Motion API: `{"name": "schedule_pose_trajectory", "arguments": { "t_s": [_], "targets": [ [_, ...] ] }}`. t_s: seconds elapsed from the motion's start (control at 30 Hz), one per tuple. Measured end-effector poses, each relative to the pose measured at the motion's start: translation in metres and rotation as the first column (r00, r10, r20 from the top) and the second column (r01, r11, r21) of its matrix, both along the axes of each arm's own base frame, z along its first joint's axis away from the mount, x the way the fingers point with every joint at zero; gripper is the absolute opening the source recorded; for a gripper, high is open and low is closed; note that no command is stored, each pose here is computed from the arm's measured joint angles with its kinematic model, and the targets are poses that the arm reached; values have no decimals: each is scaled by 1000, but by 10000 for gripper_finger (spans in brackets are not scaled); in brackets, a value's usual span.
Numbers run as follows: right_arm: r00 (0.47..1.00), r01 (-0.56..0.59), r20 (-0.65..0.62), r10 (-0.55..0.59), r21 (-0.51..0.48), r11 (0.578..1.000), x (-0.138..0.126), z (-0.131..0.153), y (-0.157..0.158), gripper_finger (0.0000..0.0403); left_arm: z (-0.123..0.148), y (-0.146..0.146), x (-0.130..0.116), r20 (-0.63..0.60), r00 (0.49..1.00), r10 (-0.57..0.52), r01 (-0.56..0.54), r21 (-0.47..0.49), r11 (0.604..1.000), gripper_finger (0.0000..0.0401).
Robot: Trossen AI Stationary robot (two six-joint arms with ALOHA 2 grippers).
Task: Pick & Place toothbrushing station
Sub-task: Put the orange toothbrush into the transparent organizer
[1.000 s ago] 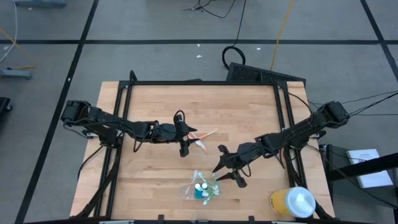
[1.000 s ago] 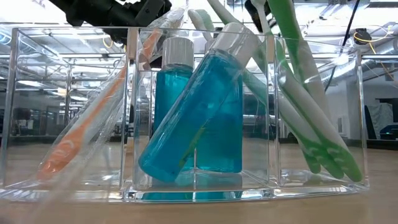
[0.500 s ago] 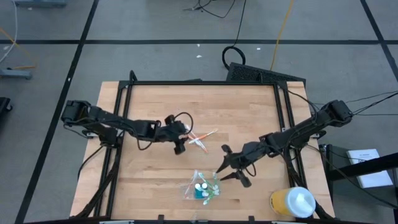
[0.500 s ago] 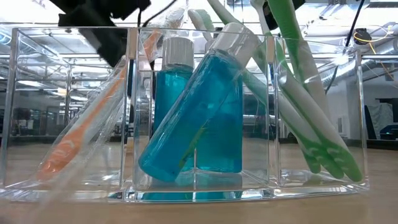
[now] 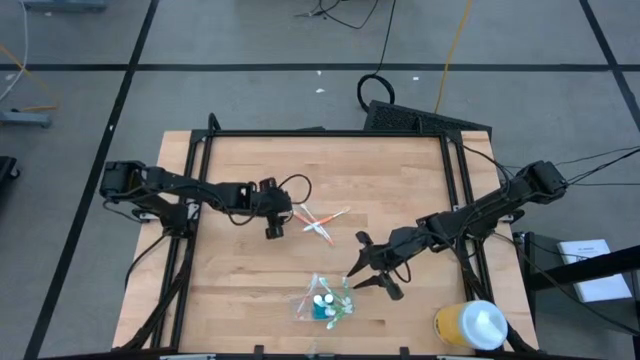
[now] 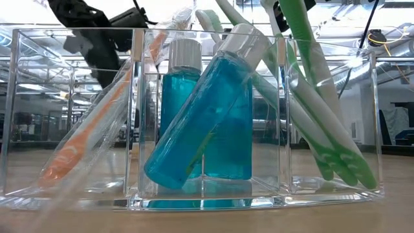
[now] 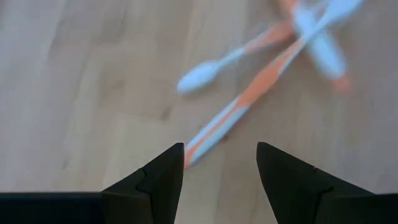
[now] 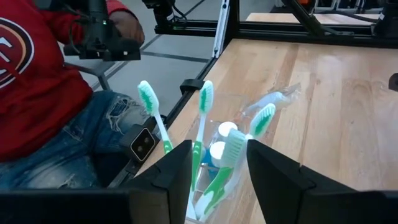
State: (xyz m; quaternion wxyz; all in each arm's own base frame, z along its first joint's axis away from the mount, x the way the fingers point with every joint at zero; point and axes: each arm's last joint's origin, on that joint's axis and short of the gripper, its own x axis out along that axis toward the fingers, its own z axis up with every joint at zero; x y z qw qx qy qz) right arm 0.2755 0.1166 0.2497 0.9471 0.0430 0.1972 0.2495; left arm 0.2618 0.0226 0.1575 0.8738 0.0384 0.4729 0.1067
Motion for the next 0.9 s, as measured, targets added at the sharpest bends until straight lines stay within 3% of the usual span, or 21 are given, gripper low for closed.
{"name": "schedule_pose_trajectory", "arguments": {
  "t_s": [0.13,0.33,0.9],
  "targets": [
    [1000,-3,3,3,-6,1000,0,0,0,144,2,6,4,65,994,-88,92,-61,994,209],
    [1000,-3,4,3,-7,1000,0,0,0,142,1,6,9,68,967,-244,243,23,970,209],
    [1000,-6,-3,6,-8,1000,0,-1,0,139,-48,17,26,-6,967,-254,253,-29,967,206]
  ]
}}
